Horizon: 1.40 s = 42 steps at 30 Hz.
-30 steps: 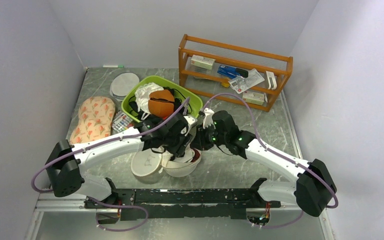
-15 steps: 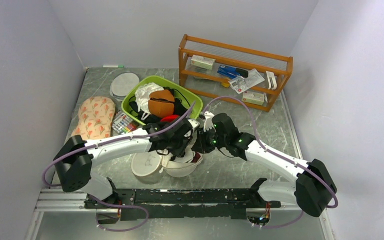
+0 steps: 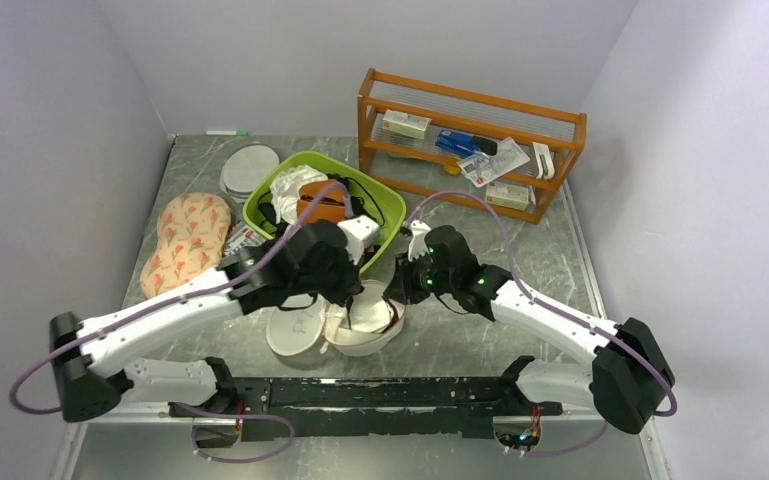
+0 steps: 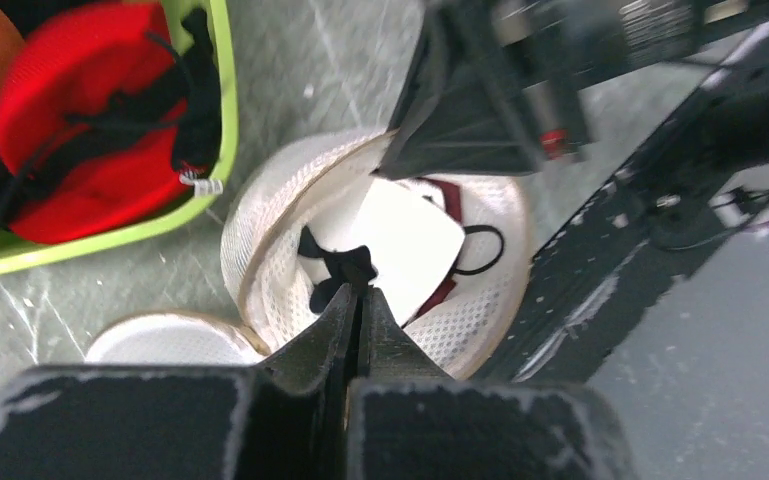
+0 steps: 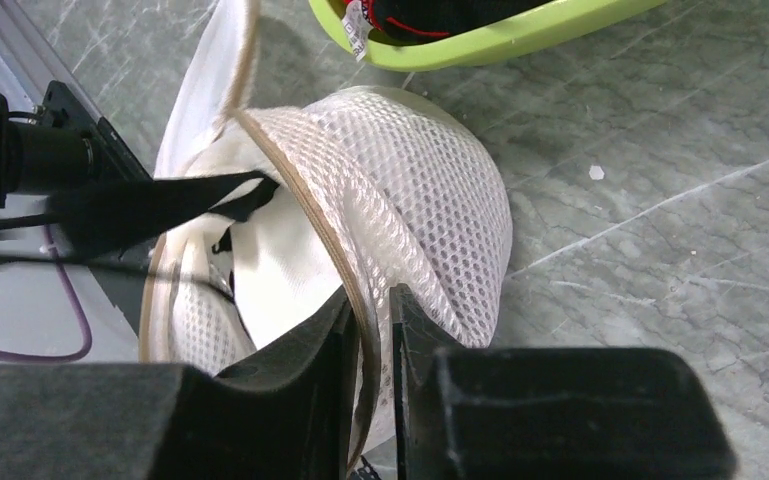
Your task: Unzip the laundry bag and remove the bra
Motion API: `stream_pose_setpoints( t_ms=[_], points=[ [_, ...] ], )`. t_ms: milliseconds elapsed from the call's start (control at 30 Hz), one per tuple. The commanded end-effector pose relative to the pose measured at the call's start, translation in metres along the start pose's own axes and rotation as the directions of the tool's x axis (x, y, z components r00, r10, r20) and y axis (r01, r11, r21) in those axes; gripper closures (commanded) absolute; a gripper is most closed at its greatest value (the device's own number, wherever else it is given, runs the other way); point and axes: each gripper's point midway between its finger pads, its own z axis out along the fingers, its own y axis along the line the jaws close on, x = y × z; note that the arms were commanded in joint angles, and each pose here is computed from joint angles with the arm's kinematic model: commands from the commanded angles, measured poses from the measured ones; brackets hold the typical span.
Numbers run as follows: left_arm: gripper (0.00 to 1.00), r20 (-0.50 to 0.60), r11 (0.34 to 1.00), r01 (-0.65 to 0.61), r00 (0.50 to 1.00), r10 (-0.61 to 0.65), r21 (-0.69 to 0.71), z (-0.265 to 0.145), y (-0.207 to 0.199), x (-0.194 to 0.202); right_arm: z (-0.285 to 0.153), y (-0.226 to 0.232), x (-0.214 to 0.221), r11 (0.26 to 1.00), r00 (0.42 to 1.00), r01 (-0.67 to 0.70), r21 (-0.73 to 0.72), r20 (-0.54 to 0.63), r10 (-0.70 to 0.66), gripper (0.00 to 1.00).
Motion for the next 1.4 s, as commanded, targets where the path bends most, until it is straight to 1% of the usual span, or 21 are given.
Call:
stream_pose_setpoints(
  t_ms=[0,133,300,467,567,633,800,933,967,1033,1100,1167,1300,1367],
  points=[
    [0.93,0.213,0.995,-0.013,0.977,-0.009,0.1,-0.051,-0.019,-0.053,0.0,-0.004,-0.001,1.0,1.0,0.008,0.02,0.026,-0.009,0.83],
    [0.93,0.344,0.994,-0.008,0.938,-0.029,0.108,-0.084,-0.021,-0.086,0.0,-0.005,0.0,1.0,1.0,0.01,0.024,0.019,-0.01,0.82],
    [0.93,0.49,0.987,-0.043,0.871,-0.039,0.156,-0.125,-0.033,-0.131,0.0,-0.005,-0.002,1.0,1.0,0.01,0.028,0.019,-0.01,0.82],
    [0.93,0.569,0.974,-0.109,0.822,-0.025,0.2,-0.156,-0.045,-0.156,-0.001,-0.004,-0.003,1.0,1.0,0.01,0.03,0.023,-0.011,0.81],
    [0.93,0.597,0.977,-0.114,0.802,-0.016,0.179,-0.169,-0.042,-0.164,-0.001,-0.005,-0.003,0.999,1.0,0.007,0.032,0.017,-0.008,0.8],
    [0.93,0.603,0.981,-0.108,0.798,-0.011,0.161,-0.174,-0.039,-0.168,-0.002,-0.004,-0.003,1.0,1.0,0.007,0.029,0.02,-0.007,0.79],
    [0.93,0.595,0.984,-0.096,0.804,-0.011,0.148,-0.173,-0.036,-0.167,-0.007,0.006,-0.006,1.0,0.999,0.001,-0.014,0.043,-0.001,0.64],
    [0.93,0.59,0.984,-0.086,0.807,-0.023,0.156,-0.169,-0.036,-0.164,-0.011,0.007,-0.003,1.0,0.999,-0.003,-0.015,0.048,0.004,0.62],
    [0.93,0.591,0.984,-0.086,0.806,-0.025,0.159,-0.17,-0.037,-0.164,-0.013,0.007,-0.002,1.0,0.999,-0.002,-0.018,0.044,0.003,0.6],
    [0.93,0.593,0.984,-0.087,0.805,-0.023,0.157,-0.17,-0.037,-0.165,-0.017,0.01,-0.002,1.0,0.999,0.001,-0.026,0.048,0.0,0.54],
    [0.93,0.59,0.986,-0.082,0.807,-0.02,0.146,-0.17,-0.035,-0.167,-0.026,0.014,-0.006,0.999,0.997,0.002,-0.035,0.072,0.0,0.44],
    [0.93,0.585,0.988,-0.075,0.811,-0.018,0.133,-0.167,-0.034,-0.168,-0.034,0.019,-0.01,0.999,0.995,0.003,-0.044,0.1,0.001,0.38],
    [0.93,0.591,0.992,-0.056,0.806,-0.02,0.11,-0.17,-0.028,-0.171,-0.044,0.01,-0.016,0.999,0.991,-0.018,0.026,0.133,0.014,0.3],
    [0.93,0.601,0.995,-0.038,0.799,-0.027,0.095,-0.176,-0.024,-0.173,-0.046,0.011,-0.02,0.999,0.989,-0.019,0.029,0.15,0.014,0.27]
  ],
)
